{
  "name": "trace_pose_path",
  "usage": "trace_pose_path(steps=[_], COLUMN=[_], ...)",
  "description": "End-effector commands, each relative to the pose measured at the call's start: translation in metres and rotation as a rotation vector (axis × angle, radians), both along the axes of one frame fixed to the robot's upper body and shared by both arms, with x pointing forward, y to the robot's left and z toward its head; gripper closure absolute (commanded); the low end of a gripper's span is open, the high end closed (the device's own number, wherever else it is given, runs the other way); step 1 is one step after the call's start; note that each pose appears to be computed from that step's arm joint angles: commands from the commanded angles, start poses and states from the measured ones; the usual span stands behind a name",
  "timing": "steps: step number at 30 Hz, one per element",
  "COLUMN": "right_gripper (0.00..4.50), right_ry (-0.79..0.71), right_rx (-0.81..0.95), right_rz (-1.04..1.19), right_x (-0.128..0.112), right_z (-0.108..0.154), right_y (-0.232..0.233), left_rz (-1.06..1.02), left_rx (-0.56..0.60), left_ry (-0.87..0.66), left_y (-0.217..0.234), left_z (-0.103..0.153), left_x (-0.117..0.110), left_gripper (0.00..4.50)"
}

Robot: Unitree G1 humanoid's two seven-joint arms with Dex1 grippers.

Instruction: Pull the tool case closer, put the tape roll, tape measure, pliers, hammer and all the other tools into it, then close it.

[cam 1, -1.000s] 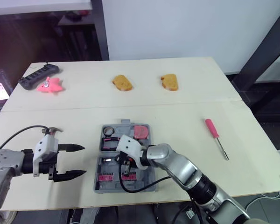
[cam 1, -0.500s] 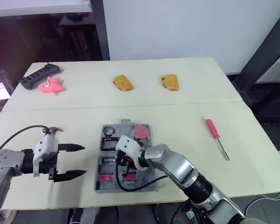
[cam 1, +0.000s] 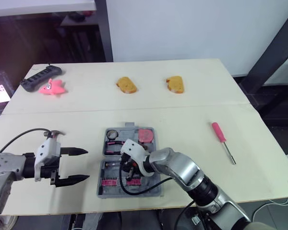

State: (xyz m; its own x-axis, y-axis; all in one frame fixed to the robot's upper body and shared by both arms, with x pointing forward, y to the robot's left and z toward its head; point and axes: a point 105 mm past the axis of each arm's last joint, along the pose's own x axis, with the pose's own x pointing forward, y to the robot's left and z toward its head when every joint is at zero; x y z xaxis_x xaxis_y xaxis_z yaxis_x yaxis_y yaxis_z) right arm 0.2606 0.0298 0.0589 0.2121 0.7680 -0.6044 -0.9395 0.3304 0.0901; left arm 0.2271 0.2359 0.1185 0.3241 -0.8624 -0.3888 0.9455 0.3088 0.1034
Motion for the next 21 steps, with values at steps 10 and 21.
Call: trace_pose_path(steps=[10,21], right_gripper=[4.48,3.31], right_ry=[-0.281,-0.301], right_rx=[0.375,0.032], right_rz=[0.083,-0.356], right_x=[0.006,-0.015], right_z=[0.112,0.068], right_y=[-0.027,-0.24], left_rz=[0.033,0.327], left_rx=[0.01,0.068], left_ry=[-0.035,-0.064], left_y=[0.011,0.083], left_z=[0.009,0.002], left_x=[0.0,-0.014], left_gripper=[0.0,0.0])
